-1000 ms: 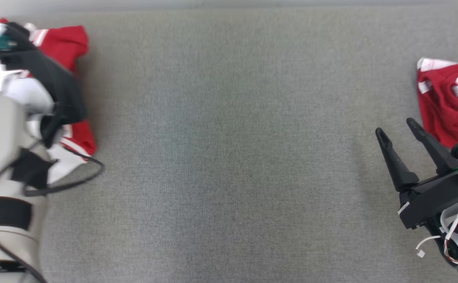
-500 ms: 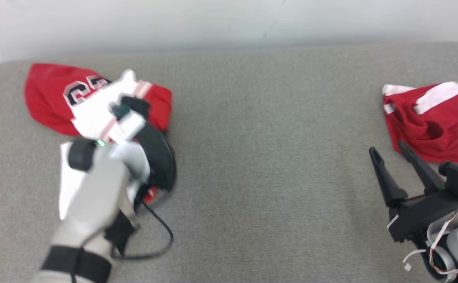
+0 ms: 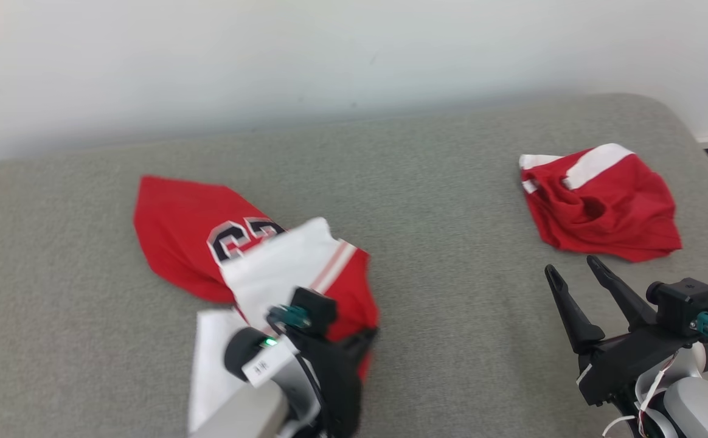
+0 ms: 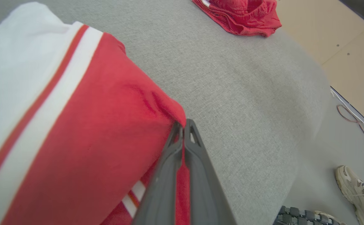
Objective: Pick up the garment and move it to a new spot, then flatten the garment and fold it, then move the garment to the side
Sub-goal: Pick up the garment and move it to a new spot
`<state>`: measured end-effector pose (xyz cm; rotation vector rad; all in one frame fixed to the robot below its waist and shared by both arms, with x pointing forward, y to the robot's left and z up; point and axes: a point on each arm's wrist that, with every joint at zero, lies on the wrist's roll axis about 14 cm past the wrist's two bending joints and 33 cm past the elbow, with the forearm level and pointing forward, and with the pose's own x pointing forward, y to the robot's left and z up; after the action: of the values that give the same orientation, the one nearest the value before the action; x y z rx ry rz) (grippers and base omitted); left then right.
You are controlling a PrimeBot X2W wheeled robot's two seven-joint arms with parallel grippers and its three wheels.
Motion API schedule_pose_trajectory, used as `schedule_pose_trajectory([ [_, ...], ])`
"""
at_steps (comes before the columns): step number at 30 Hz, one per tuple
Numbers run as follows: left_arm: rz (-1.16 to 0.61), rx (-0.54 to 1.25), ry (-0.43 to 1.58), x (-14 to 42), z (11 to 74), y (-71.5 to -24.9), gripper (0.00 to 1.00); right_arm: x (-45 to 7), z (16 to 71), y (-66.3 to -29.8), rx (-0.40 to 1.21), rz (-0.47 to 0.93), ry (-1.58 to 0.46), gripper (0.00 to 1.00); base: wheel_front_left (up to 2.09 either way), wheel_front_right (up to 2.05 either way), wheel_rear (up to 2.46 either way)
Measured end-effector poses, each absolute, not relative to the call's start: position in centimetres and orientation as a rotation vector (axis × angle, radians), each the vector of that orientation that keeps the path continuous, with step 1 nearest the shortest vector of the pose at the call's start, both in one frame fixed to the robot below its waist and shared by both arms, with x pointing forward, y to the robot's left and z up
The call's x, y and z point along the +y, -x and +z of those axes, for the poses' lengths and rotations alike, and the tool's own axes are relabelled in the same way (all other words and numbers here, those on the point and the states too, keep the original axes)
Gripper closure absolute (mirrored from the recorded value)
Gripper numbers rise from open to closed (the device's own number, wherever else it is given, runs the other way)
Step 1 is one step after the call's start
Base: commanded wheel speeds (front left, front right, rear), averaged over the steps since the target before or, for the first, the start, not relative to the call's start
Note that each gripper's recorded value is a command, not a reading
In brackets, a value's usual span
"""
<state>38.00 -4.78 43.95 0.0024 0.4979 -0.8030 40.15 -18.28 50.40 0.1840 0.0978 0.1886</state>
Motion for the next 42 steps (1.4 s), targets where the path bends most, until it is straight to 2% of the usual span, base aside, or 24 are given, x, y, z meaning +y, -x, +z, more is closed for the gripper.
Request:
schedule_pose_trajectory([
  [5,-0.980,0.464,0.000,-9.3,45.7,-34.3,1.00,-19.6,50.8,-39.1,0.085,0.157,-0.180,0.00,0.00,0.00,0.00],
  [12,-1.077,0.494,0.007,-12.2,46.0,-30.3,1.00,-20.6,51.0,-38.1,0.078,0.129,-0.176,0.00,0.00,0.00,0.00],
  [13,-1.073,0.504,0.016,-12.3,46.0,-30.1,0.89,-20.6,50.9,-38.0,0.078,0.129,-0.177,0.00,0.00,0.00,0.00],
  [14,-1.068,0.510,0.021,-12.4,45.9,-30.0,0.25,-20.6,50.9,-37.9,0.079,0.127,-0.177,0.00,0.00,0.00,0.00],
  [15,-1.067,0.517,0.021,-12.5,45.8,-29.9,0.00,-20.6,50.8,-37.9,0.081,0.126,-0.177,0.00,0.00,0.00,0.00],
  [19,-1.052,0.542,0.045,-12.6,45.6,-29.7,0.00,-20.5,50.7,-37.9,0.085,0.128,-0.179,0.00,0.00,0.00,0.00],
  [26,-1.015,0.458,0.056,-12.5,48.2,-31.3,0.00,-19.9,50.8,-38.0,0.081,0.147,-0.178,0.00,0.00,0.00,0.00],
  [42,-0.755,0.350,-0.113,-5.2,46.7,-35.5,0.00,-14.9,50.0,-37.6,0.116,0.278,-0.195,0.00,0.00,0.00,0.00],
])
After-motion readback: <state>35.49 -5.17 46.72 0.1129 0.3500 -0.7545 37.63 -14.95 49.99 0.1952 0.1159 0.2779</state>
